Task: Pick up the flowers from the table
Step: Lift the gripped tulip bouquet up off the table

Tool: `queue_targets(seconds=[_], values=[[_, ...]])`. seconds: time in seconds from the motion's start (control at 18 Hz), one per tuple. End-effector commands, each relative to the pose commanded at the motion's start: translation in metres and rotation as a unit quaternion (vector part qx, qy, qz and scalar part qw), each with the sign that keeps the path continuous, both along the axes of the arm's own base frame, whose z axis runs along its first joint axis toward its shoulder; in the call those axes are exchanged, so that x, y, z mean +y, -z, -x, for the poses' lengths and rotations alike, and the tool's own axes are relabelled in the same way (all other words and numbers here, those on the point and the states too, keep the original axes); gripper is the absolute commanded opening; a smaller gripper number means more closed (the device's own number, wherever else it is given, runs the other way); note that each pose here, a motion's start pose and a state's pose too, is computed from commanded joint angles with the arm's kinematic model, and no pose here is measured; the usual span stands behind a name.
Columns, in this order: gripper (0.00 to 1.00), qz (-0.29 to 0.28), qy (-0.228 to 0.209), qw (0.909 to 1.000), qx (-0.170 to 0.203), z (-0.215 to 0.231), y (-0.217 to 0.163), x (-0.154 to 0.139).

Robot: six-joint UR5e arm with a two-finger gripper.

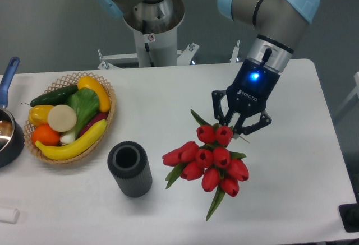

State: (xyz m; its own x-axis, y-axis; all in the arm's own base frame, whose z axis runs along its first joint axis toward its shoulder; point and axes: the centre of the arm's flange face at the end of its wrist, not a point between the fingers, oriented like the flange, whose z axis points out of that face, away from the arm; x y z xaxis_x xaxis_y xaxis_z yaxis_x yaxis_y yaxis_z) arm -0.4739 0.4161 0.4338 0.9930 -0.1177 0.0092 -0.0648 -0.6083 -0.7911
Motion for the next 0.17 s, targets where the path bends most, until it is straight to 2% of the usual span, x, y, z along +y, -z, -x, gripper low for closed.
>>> queue_targets(seconds=[0.17], values=[[0.22,-0.001,0.0,1.0,0.0,-0.0001,-0.0001,0.0001]])
